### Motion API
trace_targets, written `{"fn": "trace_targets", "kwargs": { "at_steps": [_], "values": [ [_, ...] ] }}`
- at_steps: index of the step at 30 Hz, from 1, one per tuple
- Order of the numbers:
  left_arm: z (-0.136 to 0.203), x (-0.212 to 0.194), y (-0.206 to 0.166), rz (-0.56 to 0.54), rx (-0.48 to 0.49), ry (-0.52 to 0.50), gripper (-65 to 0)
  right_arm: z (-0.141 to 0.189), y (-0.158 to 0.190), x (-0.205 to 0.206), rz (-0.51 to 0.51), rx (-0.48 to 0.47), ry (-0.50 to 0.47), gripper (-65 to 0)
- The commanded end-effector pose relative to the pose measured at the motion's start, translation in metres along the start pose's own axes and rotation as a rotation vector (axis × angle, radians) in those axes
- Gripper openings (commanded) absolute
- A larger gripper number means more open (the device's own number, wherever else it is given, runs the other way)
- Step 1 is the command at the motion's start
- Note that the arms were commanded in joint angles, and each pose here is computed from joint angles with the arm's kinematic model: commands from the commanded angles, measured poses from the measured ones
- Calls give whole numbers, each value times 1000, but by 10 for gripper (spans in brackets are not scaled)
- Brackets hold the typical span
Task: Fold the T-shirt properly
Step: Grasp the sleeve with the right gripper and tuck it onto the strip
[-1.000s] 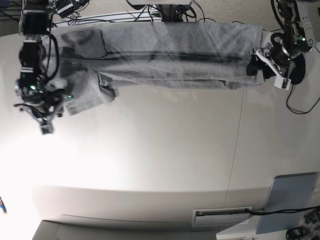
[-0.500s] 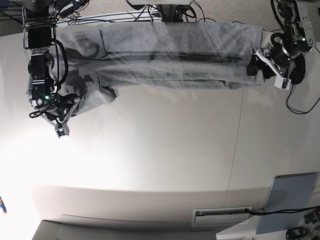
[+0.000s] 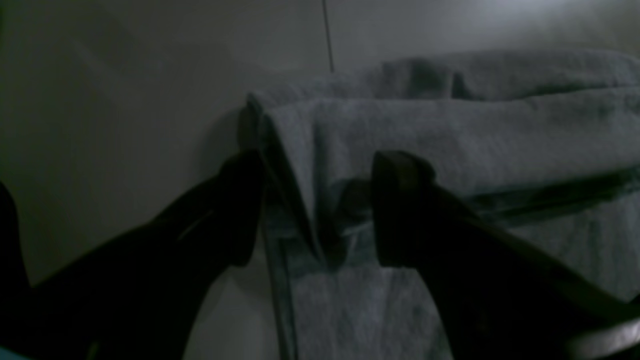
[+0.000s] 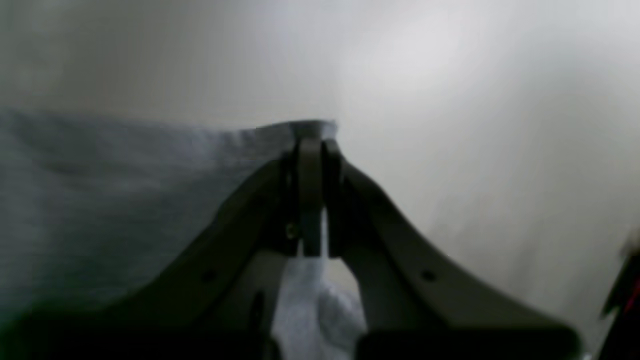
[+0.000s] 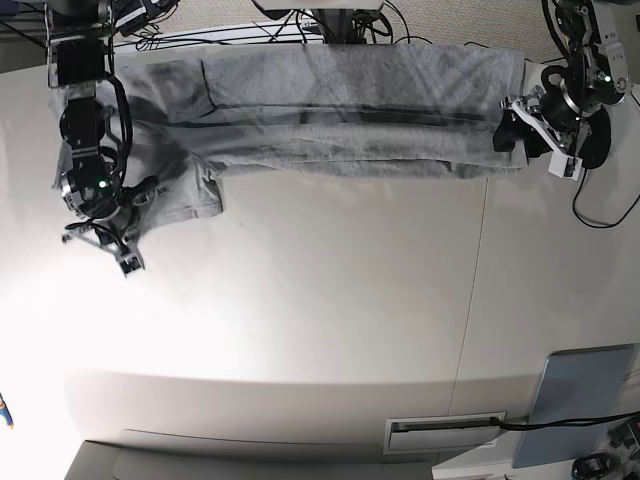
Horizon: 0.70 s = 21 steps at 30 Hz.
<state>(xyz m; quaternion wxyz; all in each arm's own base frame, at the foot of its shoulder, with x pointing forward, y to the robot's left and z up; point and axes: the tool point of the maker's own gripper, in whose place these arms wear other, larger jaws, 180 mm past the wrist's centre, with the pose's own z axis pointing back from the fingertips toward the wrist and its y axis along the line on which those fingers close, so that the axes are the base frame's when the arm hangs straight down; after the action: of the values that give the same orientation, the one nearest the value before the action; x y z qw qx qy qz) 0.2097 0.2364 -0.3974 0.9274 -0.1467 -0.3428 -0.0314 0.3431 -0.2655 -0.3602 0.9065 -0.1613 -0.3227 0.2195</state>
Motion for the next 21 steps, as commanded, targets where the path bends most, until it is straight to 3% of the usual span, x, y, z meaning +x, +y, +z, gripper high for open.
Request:
{"fn": "trace_targets", "kwargs": {
  "at_steps": [1, 10, 21],
  "values": [
    [4, 11, 2, -19, 1, -30, -293, 13, -7, 16, 16, -25, -66, -650],
    [4, 11, 2, -19, 1, -30, -293, 100, 72, 4, 129, 98, -192, -650],
    [4, 11, 2, -20, 1, -34, -293, 151, 141, -50, 157, 341, -100, -650]
  ]
}}
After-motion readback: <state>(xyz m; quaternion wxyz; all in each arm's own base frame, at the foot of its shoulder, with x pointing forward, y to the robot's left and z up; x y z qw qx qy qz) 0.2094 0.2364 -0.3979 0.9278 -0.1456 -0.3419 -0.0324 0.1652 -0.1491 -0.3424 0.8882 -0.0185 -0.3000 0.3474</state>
